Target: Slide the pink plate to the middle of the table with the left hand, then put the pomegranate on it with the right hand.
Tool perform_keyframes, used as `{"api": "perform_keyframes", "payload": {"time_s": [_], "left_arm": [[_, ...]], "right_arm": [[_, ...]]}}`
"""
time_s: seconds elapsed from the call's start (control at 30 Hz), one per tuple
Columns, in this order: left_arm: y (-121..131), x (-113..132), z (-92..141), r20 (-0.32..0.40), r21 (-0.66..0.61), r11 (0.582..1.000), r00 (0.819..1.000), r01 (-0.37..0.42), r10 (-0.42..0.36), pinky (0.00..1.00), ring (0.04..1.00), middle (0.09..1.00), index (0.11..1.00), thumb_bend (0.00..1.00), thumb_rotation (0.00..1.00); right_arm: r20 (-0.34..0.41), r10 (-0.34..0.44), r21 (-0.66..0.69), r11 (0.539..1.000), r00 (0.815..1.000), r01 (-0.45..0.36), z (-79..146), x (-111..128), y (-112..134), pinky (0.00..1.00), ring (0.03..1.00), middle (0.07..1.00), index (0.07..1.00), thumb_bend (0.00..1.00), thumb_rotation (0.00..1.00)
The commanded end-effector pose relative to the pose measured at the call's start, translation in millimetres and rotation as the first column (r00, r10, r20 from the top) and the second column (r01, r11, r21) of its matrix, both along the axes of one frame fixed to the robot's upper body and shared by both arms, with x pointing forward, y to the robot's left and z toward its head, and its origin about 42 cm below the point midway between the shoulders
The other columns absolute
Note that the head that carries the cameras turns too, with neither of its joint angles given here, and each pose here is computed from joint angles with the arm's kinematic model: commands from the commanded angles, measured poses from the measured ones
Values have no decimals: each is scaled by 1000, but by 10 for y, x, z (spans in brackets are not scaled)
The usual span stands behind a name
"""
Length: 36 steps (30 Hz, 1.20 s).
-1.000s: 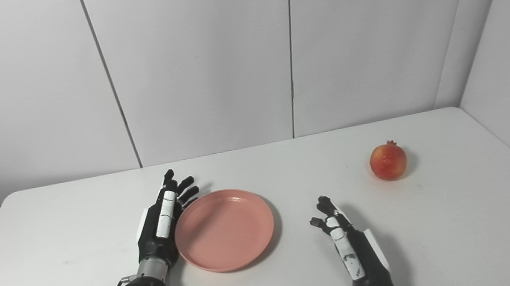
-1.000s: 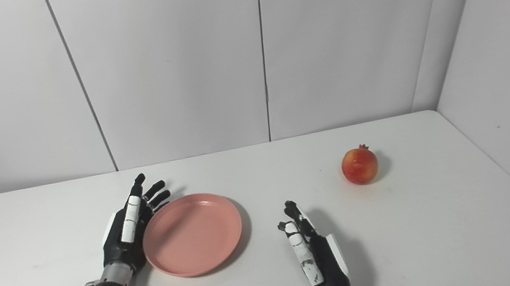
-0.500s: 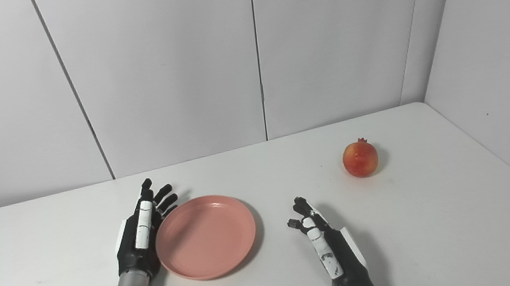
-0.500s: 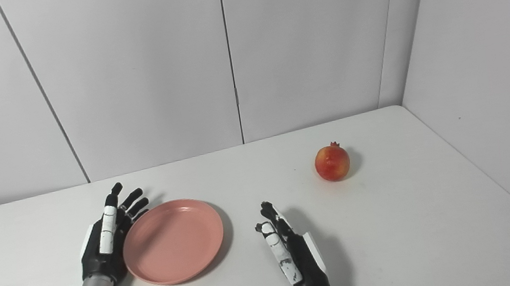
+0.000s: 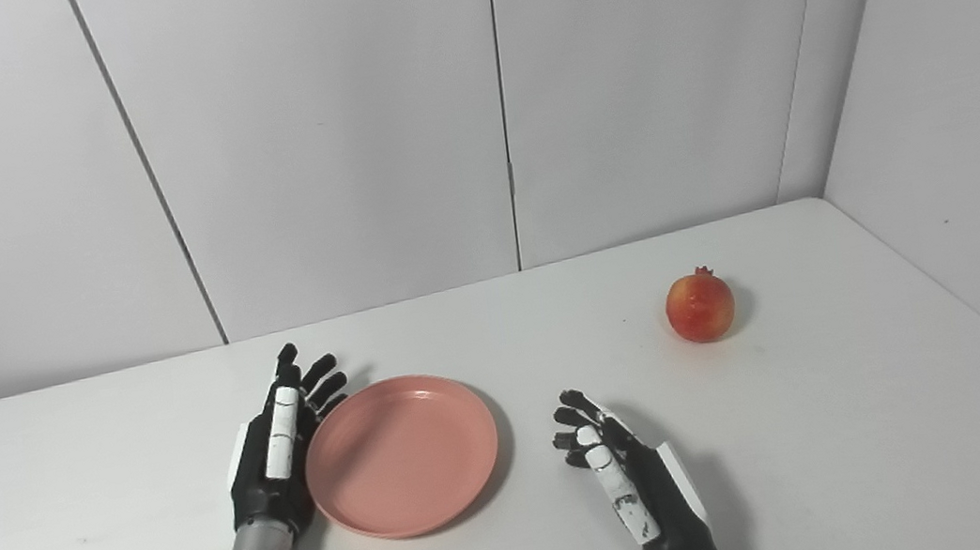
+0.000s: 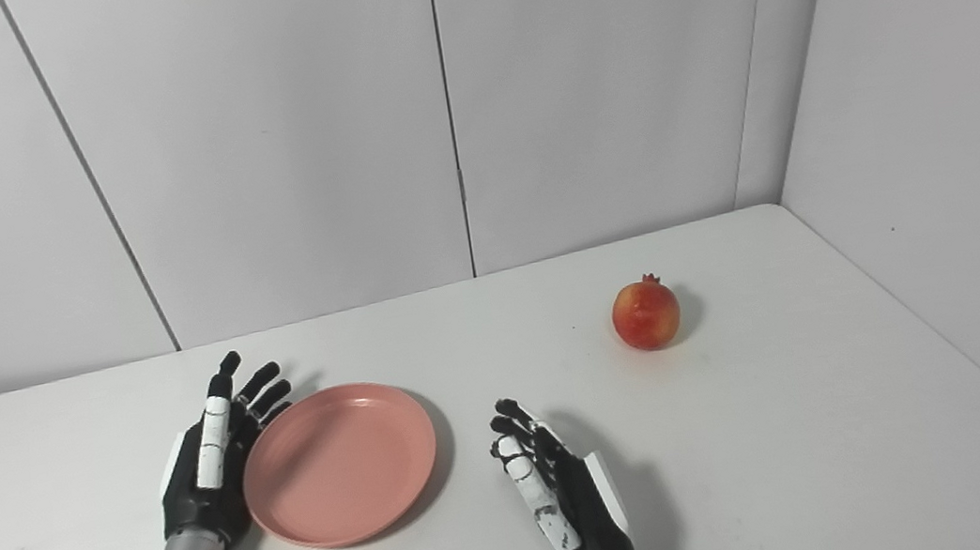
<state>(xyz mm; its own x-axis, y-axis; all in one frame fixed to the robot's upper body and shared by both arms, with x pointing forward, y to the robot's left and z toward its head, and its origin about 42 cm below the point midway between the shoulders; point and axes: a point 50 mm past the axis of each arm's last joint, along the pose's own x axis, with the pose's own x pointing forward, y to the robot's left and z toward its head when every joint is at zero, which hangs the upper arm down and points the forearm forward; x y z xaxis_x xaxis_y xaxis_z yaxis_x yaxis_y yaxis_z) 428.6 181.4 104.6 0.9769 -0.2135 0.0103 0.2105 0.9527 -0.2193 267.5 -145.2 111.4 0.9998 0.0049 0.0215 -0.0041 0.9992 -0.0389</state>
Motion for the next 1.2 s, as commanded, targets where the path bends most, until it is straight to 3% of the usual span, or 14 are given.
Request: {"api": "perform_keyframes", "payload": {"time_s": [0.0, 0.13, 0.27, 0.57, 0.73, 0.9, 1.03, 1.17], "left_arm": [[-2, -71, -164, -55, -11, 1000, 998, -1, 0, 834, 849, 868, 1000, 823, 802], [-39, -56, -160, -62, -24, 1000, 998, 0, -2, 833, 848, 865, 1000, 821, 802], [-71, -48, -161, -65, -34, 999, 998, 2, -4, 843, 855, 871, 1000, 817, 802], [-75, -40, -156, -59, -33, 999, 998, -11, 9, 818, 844, 856, 1000, 841, 792], [-57, -37, -149, -55, -37, 999, 998, -12, 10, 826, 845, 857, 1000, 849, 788], [-49, -48, -142, -54, -38, 999, 998, -10, 8, 829, 846, 863, 1000, 851, 790], [-45, -55, -141, -54, -34, 999, 999, -3, 2, 834, 856, 867, 1000, 835, 794], [-31, -51, -131, -47, -24, 1000, 999, 1, -2, 821, 849, 861, 1000, 823, 800]], "right_arm": [[40, -16, -19, 1000, 999, 17, 97, -28, 8, 760, 781, 822, 839, 740, 941], [165, -61, -120, 989, 984, 81, 280, 15, -100, 752, 784, 839, 861, 727, 981], [240, -65, -217, 969, 969, 118, 449, 117, -226, 790, 802, 885, 885, 729, 979], [324, -59, -322, 932, 944, 169, 847, 481, -527, 790, 823, 881, 881, 756, 967], [385, -47, -412, 885, 922, 217, 1089, 715, -682, 801, 846, 875, 869, 784, 961], [425, -19, -482, 841, 905, 244, 1241, 888, -800, 745, 828, 873, 861, 830, 937], [458, 10, -588, 754, 889, 294, 1349, 1038, -915, 669, 776, 837, 844, 862, 944], [501, 75, -710, 606, 862, 359, 1385, 1120, -984, 718, 821, 861, 850, 832, 913]]}}
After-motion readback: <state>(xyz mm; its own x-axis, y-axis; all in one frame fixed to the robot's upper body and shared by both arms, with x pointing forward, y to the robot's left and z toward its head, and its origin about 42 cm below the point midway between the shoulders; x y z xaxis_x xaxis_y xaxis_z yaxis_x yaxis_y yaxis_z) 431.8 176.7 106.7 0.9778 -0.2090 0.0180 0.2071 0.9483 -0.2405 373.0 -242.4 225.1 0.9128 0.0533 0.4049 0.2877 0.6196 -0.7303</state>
